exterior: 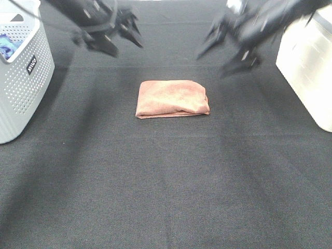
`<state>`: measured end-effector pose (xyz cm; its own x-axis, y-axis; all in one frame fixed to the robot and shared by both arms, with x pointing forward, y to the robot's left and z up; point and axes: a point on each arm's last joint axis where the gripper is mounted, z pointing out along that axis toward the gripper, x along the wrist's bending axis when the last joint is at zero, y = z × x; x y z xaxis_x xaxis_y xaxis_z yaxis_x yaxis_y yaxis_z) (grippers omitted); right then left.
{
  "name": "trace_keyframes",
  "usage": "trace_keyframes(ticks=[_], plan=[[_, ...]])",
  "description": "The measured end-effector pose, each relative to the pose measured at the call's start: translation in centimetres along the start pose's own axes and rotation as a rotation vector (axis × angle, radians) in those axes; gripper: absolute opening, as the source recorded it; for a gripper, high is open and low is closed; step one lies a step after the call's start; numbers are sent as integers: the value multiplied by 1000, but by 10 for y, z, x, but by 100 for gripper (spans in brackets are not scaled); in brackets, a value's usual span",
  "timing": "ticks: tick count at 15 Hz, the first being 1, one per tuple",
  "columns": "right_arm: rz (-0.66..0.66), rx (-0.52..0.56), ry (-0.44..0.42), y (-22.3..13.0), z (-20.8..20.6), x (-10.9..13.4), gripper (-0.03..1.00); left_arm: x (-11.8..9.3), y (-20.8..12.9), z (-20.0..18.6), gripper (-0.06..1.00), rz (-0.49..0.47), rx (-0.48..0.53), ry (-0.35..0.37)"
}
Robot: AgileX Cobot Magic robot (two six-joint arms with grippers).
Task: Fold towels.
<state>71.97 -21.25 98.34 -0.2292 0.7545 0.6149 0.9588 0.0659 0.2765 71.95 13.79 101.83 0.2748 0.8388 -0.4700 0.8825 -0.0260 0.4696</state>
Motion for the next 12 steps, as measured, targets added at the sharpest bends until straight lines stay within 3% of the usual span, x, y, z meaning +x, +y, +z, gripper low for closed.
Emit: trace_keyframes(ticks=[4,6,7,9,12], plan=[[-57,-90,-163,-2,-67,41,83,-27,1,-73,70,102,21,119],[-108,-161,-254,-14,-112,69,83,-40,-2,-132,70,135,-12,261],[-108,-161,-254,-14,-112,69,83,-40,-2,-132,70,135,-12,261],[-139,-181,-310,-36,-139,86,83,-50,-5,-174,70,152,-85,349],[-162,-172,-383,-89,-171,106,83,-67,-38,-231,70,153,-144,383]])
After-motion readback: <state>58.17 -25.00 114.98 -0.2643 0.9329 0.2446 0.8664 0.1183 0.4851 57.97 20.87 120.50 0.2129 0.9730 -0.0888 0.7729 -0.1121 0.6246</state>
